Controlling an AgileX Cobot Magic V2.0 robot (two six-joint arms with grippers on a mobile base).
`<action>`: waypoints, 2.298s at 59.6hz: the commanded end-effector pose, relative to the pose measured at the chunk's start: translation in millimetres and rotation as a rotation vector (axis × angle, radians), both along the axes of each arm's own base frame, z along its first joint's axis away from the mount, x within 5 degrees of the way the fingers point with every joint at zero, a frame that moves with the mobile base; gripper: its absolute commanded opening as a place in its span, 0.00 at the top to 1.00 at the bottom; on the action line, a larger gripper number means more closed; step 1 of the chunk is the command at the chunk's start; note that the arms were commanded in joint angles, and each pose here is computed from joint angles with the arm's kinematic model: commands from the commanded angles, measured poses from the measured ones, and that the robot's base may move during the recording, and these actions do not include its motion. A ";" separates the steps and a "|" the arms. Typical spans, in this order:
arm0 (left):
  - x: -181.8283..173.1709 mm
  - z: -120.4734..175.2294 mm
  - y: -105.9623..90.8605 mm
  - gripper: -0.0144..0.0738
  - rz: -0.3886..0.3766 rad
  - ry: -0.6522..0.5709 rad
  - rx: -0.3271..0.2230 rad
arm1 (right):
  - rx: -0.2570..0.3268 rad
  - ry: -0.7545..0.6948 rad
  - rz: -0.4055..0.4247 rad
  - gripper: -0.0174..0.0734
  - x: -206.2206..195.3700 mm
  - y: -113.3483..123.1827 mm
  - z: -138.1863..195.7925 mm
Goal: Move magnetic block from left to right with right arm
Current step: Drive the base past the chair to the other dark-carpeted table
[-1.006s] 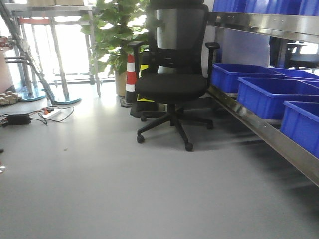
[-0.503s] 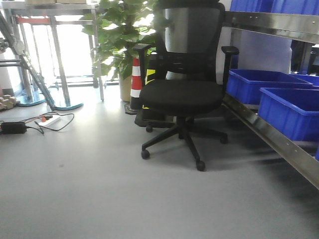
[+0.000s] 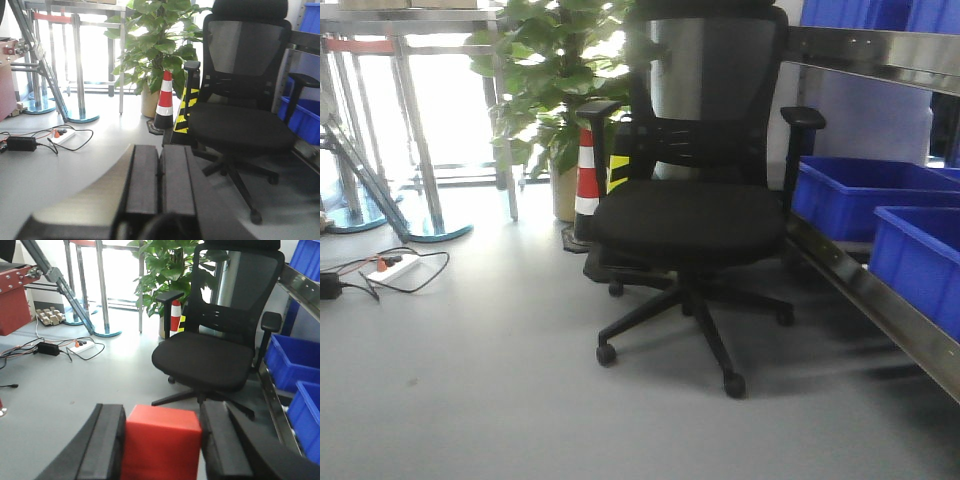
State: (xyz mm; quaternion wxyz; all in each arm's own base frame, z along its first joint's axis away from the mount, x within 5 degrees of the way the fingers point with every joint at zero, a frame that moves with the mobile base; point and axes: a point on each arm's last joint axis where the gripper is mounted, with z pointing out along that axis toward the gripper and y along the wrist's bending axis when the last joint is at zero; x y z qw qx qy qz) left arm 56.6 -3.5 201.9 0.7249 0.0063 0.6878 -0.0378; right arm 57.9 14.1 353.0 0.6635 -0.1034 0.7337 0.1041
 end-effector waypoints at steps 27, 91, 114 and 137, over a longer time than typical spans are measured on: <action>-1.4 5.4 0.0 0.97 -0.002 -0.093 -0.010 | 0.012 -0.112 0.013 0.56 -1.0 0.7 16.6; -1.4 5.4 0.0 0.97 -0.002 -0.093 -0.010 | 0.012 -0.112 0.013 0.56 -1.0 0.7 16.6; -1.4 5.4 0.0 0.97 -0.002 -0.093 -0.010 | 0.012 -0.112 0.013 0.56 -1.0 0.7 16.6; -1.4 5.4 0.0 0.97 -0.002 -0.093 -0.010 | 0.012 -0.112 0.013 0.56 -1.0 0.7 16.6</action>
